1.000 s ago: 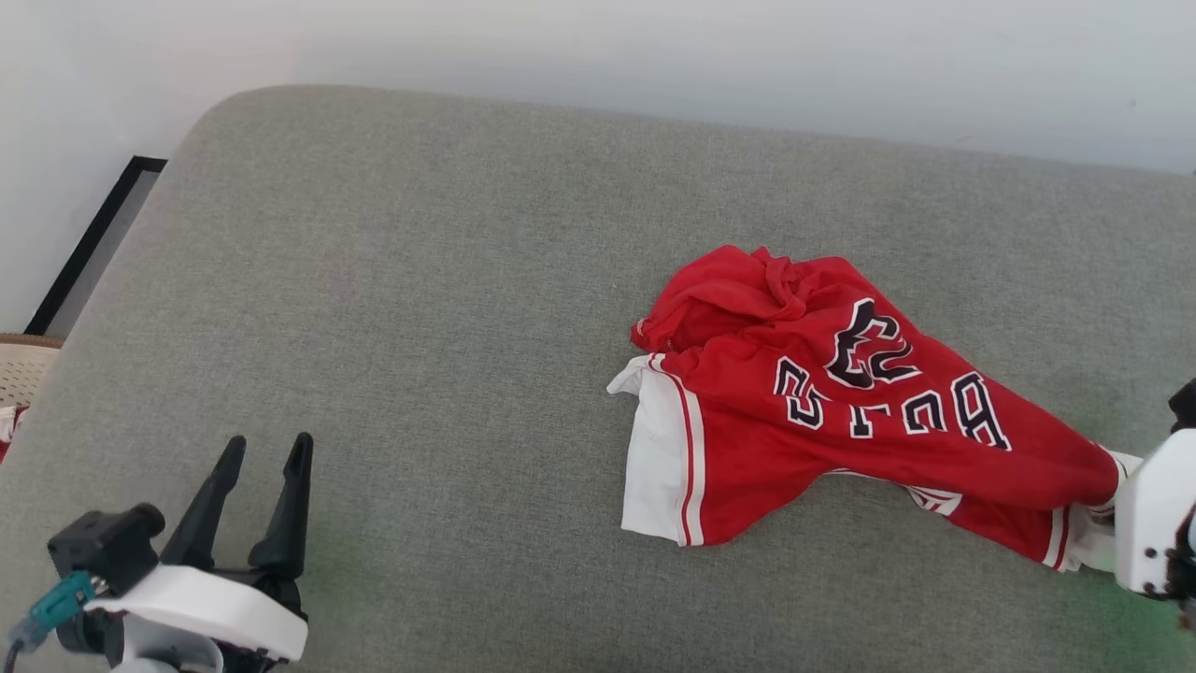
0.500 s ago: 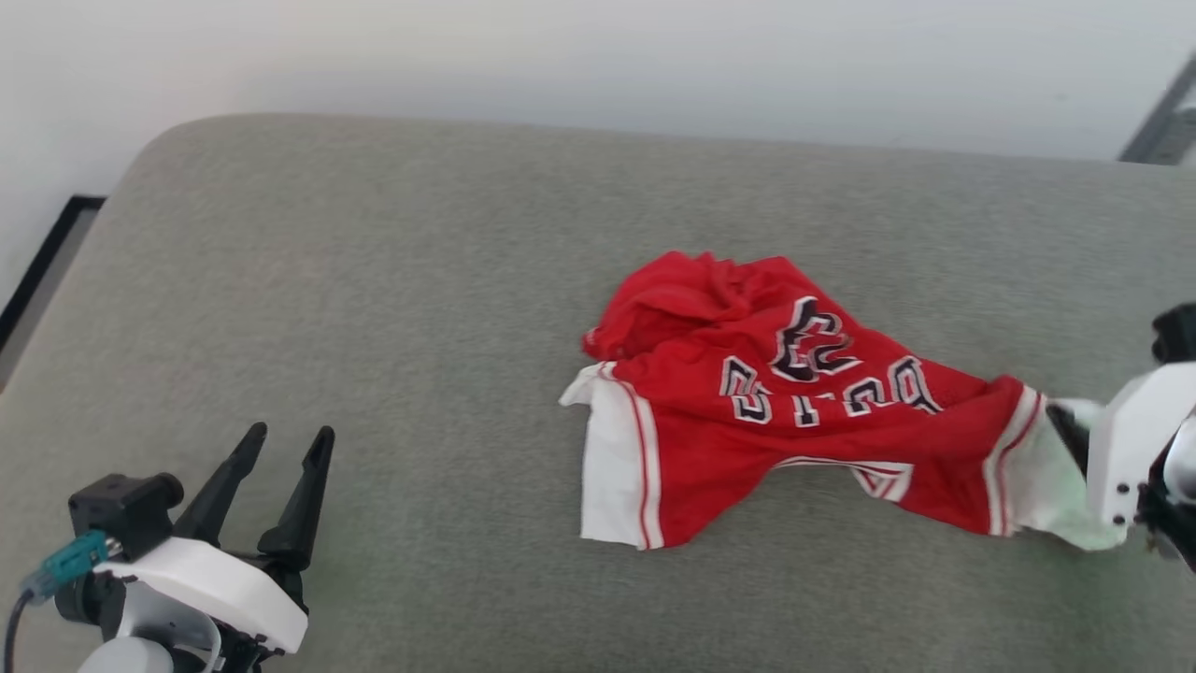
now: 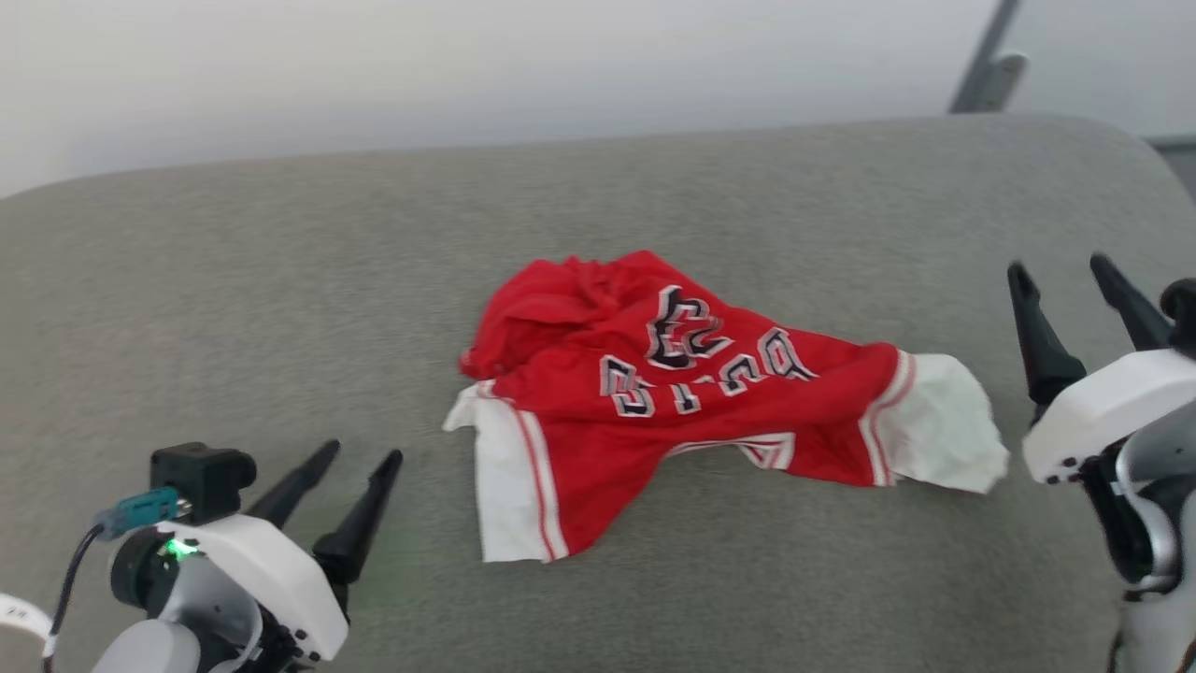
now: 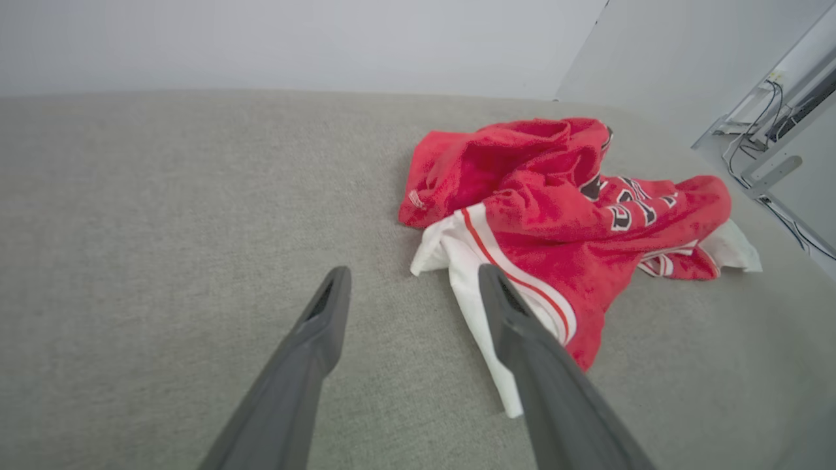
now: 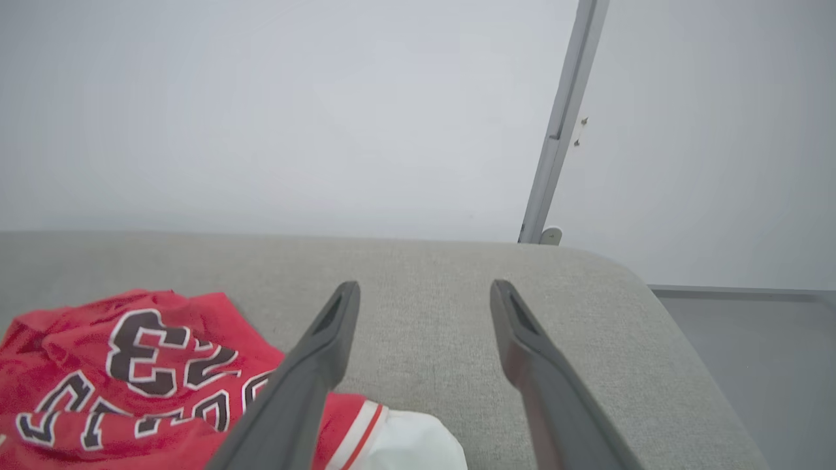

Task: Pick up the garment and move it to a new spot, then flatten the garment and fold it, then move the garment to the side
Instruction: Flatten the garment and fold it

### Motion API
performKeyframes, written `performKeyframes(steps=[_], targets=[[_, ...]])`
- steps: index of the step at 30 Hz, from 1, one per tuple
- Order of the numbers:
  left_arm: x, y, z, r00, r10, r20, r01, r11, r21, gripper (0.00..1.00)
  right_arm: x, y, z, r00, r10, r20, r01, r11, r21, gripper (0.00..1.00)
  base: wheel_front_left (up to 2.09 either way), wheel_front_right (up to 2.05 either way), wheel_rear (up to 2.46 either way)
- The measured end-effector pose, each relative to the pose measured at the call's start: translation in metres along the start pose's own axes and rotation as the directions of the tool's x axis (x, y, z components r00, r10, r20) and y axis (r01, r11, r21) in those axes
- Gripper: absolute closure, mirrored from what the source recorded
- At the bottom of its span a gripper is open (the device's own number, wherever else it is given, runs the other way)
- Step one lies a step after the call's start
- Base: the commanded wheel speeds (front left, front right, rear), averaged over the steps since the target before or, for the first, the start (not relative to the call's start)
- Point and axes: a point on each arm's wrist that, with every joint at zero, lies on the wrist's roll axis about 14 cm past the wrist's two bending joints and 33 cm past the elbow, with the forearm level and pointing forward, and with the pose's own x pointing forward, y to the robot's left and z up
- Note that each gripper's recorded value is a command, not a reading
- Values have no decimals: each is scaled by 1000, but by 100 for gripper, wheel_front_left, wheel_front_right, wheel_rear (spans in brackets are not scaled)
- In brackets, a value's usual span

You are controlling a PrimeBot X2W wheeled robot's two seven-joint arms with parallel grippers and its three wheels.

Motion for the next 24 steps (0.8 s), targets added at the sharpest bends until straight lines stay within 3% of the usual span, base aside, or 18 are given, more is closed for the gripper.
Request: performKeyframes(steps=[5,8,16,24], targets=[[21,-22,-19,988,-78,-131,76,997,-20,0,-18,-7,28,975,-57,216,54,998,22,0,0,0,0],[31,-34,-34,968,-110,-223,107,994,-27,0,-28,-15,27,957,-98,272,92,995,34,0,0,0,0],[43,-41,-86,863,-101,-494,96,995,-35,0,-47,-25,15,933,-166,320,156,986,56,0,0,0,0],[53,-47,-104,792,-84,-604,99,995,-10,0,-55,-31,2,928,-197,316,176,980,91,0,0,0,0]])
